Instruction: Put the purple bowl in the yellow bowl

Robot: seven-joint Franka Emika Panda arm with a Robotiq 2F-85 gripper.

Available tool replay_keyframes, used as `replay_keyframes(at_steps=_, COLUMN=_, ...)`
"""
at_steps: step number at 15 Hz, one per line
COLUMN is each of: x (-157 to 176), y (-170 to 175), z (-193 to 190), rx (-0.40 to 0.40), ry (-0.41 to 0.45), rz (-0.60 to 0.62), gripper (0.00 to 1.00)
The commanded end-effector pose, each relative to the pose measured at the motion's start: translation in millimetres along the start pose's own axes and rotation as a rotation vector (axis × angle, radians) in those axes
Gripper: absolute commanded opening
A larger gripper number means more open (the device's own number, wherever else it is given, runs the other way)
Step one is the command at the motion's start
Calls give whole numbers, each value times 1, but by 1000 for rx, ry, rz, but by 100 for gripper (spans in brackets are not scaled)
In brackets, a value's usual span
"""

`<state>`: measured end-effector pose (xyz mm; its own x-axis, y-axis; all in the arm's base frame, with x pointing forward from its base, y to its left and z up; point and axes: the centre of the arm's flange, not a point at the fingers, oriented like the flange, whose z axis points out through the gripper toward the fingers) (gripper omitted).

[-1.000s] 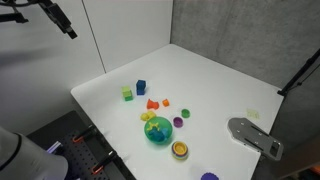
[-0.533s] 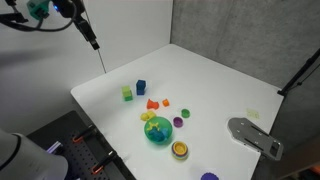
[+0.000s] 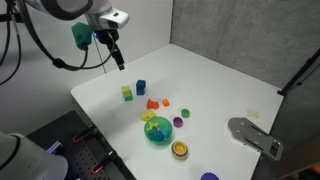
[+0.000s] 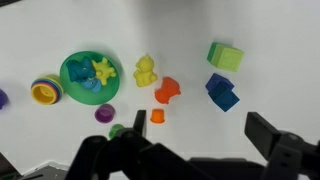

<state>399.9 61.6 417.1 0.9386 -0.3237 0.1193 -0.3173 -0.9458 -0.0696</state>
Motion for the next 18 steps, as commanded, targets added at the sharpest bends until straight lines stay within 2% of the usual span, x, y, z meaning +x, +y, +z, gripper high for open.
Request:
replay_keyframes(at_steps=1, x=34, y=14, z=36, rx=29, ry=-32, rz=-3, gripper=100)
replay_keyframes(at_steps=5, x=55, y=27, z=69, rx=43, ry=-78, rz=-70, gripper=100)
replay_keyframes(at_steps=7, x=59, y=30, z=74, rx=39, ry=-94, rz=-97, gripper=100)
replay_keyframes(at_steps=8, x=44, y=33, z=73, rx=17, ry=-82, rz=-69, gripper=100)
replay_keyframes(at_steps=12, x=45, y=33, z=79, rx=14, ry=-94, rz=-71, gripper=100)
replay_keyframes(at_steps=18, x=78, y=35, z=108, rx=-1, ry=-37, rz=-36, gripper=100)
